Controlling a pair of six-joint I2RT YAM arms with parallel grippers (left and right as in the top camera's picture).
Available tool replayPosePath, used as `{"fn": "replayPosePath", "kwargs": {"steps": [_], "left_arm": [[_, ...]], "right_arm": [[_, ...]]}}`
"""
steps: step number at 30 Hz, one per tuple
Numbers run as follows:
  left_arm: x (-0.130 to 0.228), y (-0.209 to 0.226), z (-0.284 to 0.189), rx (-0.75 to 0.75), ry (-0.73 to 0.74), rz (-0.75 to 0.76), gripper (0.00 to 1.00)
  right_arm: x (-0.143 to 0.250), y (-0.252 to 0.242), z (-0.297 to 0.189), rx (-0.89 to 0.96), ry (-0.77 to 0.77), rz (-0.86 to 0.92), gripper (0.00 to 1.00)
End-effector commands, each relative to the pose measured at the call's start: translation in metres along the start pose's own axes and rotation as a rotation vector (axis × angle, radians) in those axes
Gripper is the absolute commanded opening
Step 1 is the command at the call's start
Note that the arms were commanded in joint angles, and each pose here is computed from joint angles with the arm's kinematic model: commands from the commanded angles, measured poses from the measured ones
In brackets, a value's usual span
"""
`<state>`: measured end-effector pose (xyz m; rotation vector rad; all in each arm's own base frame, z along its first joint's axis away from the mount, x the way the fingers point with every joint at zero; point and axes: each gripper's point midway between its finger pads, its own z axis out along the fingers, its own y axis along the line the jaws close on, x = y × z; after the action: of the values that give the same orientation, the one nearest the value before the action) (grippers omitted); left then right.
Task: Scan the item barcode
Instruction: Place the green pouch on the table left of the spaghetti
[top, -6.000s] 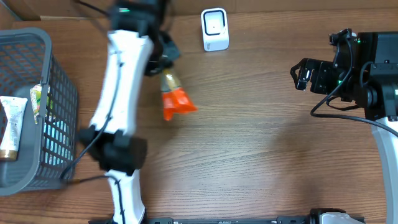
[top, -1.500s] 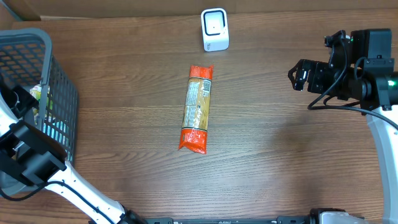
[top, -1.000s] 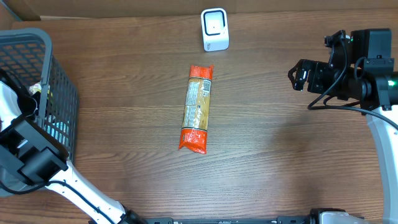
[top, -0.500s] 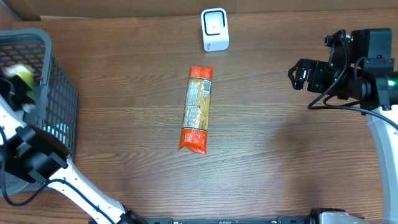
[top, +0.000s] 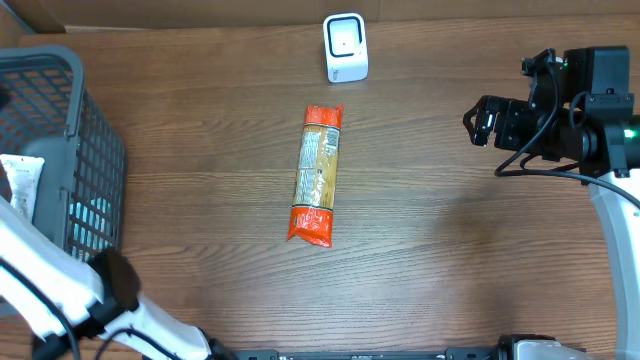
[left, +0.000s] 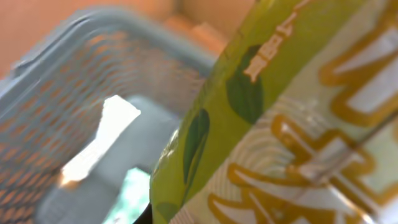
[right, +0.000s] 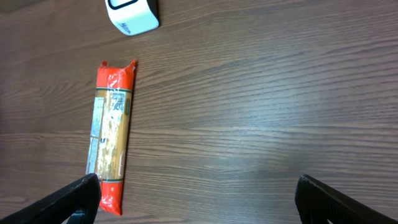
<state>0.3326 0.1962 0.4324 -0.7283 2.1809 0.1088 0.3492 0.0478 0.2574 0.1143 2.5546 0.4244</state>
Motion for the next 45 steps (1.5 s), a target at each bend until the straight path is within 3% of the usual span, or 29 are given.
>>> {"fn": "replayPosePath", "kwargs": {"steps": [1,7,12,20,24,25,30,33,38,41,45], "left_arm": [[0.021,-0.090,-0.031,0.283,0.017,0.102,0.04],[0.114,-0.175,0.013,0.378,0.371,0.252,0.04],[0.211,-0.193,0.073,0.161,0.640,0.339,0.04],[0.346,-0.201,0.142,-0.001,0.808,0.380,0.04],[0.388,-0.197,0.156,-0.032,0.851,0.397,0.08],[0.395,-0.194,0.157,-0.042,0.864,0.398,0.10],[0.401,-0.192,0.157,-0.043,0.885,0.397,0.41],[0.400,-0.192,0.157,-0.043,0.883,0.395,0.51],[0.400,-0.194,0.159,-0.034,0.876,0.394,0.53],[0.396,-0.199,0.160,0.005,0.866,0.428,0.49],[0.357,-0.207,0.146,0.055,0.828,0.488,0.44]], "right_arm": [[-0.008,0.004,-0.007,-0.012,-0.028,-0.008,1.00],[-0.006,0.004,-0.007,-0.011,-0.019,-0.006,1.00],[-0.004,0.003,-0.007,-0.009,-0.011,-0.004,1.00],[-0.004,0.003,-0.007,-0.009,-0.010,-0.003,1.00],[-0.004,0.003,-0.007,-0.006,-0.011,-0.004,1.00],[-0.004,0.003,-0.007,-0.006,-0.011,-0.004,1.00],[-0.004,0.003,-0.007,-0.006,-0.011,-0.004,1.00],[-0.004,0.003,-0.007,-0.006,-0.010,-0.003,1.00],[-0.004,0.003,-0.007,-0.006,-0.011,-0.003,1.00],[-0.004,0.003,-0.007,-0.006,-0.010,-0.004,1.00],[-0.004,0.003,-0.007,-0.006,-0.011,-0.004,1.00]]}}
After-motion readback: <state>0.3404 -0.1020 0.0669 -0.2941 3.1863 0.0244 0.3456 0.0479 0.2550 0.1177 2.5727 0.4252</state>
